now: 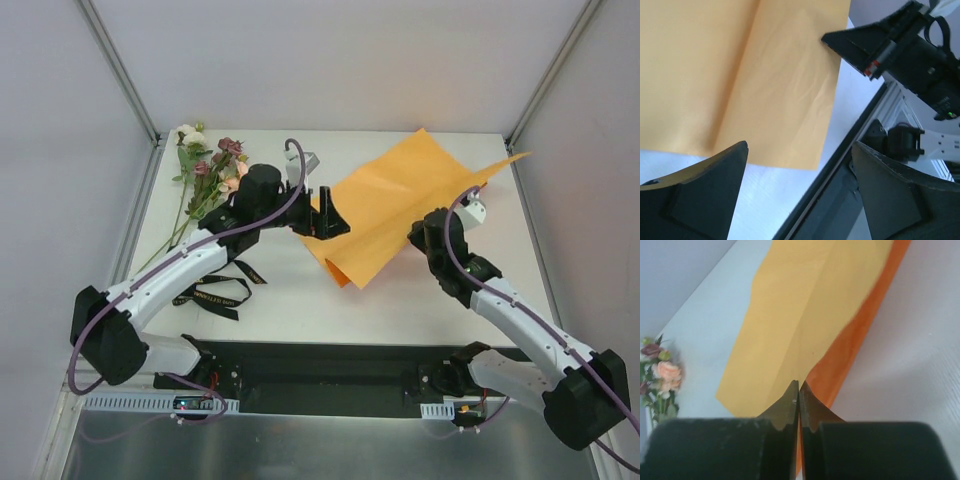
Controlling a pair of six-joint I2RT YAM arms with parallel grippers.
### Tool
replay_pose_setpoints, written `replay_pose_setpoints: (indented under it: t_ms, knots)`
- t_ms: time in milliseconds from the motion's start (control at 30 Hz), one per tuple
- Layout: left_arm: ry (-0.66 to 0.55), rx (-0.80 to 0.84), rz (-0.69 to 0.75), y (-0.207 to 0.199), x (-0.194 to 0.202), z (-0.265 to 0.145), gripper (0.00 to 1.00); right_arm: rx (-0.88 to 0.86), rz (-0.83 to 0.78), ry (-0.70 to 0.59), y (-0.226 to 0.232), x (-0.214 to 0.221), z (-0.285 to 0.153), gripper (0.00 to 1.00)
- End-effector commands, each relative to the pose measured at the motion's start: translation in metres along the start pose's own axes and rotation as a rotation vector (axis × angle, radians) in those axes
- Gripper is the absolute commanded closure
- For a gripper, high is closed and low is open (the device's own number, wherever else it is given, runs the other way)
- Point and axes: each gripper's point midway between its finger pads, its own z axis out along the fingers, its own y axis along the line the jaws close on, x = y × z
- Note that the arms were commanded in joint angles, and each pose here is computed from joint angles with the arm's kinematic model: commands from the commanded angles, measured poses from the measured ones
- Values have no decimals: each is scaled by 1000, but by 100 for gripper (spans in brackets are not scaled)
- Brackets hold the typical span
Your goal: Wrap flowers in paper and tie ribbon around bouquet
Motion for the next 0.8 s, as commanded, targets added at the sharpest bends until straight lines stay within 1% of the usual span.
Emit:
replay_pose_setpoints:
  t_ms: [0,33,67,133,167,233,267,333,367,400,467,500,533,567,600,667,733,767]
  knots:
    - [68,62,-24,-12,40,-31,20,89,172,-203,-21,-23,-13,99]
    - [85,69,-62,-12,49,-34,22,96,183,-211,-27,-21,-16,99]
    - [113,71,-86,-8,68,-37,23,98,188,-206,-38,-14,-21,99]
    - [127,74,-111,-5,82,-39,23,80,168,-143,-42,0,-27,99]
    - [136,54,-119,3,94,-42,22,134,110,-87,-60,14,-33,99]
    - [141,28,-115,12,103,-43,19,180,77,-28,-78,25,-48,99]
    - [148,14,-116,17,109,-42,19,254,7,20,-103,35,-58,99]
    - [158,-4,-114,23,113,-39,19,292,-74,74,-119,40,-70,98]
    - [178,-23,-129,29,117,-33,19,369,-126,118,-141,47,-82,98]
    - [176,-51,-139,36,117,-30,19,391,-138,140,-149,50,-88,97]
    - [196,-83,-170,46,119,-17,20,422,-135,184,-163,60,-96,93]
    - [201,-100,-181,50,120,-13,20,426,-121,245,-172,78,-99,92]
    - [200,-102,-190,50,116,-8,19,409,-72,271,-172,88,-100,91]
    - [213,-117,-202,56,119,-2,15,396,-30,308,-172,101,-99,91]
    - [209,-134,-206,61,117,1,14,398,-11,383,-179,122,-102,91]
    - [205,-170,-214,72,116,6,10,397,6,404,-182,129,-104,89]
    - [196,-199,-237,82,112,11,9,413,-13,394,-185,125,-106,89]
    - [224,-217,-264,90,119,17,10,413,-26,390,-185,122,-106,88]
